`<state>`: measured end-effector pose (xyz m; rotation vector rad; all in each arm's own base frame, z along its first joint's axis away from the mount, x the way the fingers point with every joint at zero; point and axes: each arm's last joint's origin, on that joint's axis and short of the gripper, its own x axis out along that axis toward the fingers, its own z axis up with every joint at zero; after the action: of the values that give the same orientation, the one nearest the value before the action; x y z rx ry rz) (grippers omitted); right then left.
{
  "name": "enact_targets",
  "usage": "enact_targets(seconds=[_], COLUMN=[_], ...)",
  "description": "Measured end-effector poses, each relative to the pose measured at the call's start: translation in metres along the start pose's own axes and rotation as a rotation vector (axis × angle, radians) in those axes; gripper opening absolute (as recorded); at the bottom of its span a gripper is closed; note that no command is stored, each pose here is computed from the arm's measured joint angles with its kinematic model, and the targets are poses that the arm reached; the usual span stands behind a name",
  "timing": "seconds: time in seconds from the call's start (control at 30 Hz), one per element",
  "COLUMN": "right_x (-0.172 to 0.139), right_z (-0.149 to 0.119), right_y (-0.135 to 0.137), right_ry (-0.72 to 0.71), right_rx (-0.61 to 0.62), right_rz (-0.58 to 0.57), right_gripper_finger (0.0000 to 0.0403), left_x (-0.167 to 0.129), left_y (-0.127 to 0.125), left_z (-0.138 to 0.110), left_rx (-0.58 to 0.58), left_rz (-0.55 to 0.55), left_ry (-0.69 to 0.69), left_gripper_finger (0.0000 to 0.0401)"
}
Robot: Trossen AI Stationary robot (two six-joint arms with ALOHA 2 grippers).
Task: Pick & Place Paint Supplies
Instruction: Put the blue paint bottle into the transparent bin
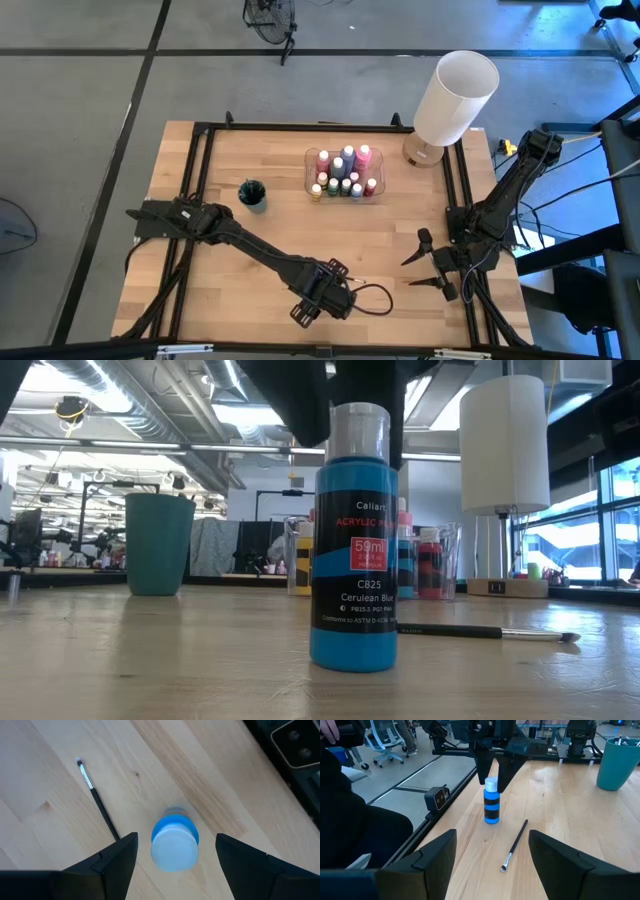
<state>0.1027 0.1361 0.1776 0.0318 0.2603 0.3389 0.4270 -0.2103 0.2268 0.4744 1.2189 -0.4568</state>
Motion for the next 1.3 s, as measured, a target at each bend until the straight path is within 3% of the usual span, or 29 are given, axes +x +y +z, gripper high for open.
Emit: enact_targets(seconds=[0.9, 1.3], right_x=[0.0000, 0.0000], right_z=[-0.0007, -0.0006], right_y=[-0.0002, -0.0002], right_ry=[0.006, 0.005], right_rx=[-0.015, -0.014], right_rz=[-0.002, -0.002], right_gripper_finger=[0.0252, 0.0252], left_x=[0.0035, 0.0035], left_y=[0.0007, 0.0005], left_z=[-0.0002, -0.0003], left_rx=[0.026, 0.026], left_rz=[0.032, 0.027], left_ry=[0.001, 0.001], left_gripper_finger=[0.0262, 0.0188])
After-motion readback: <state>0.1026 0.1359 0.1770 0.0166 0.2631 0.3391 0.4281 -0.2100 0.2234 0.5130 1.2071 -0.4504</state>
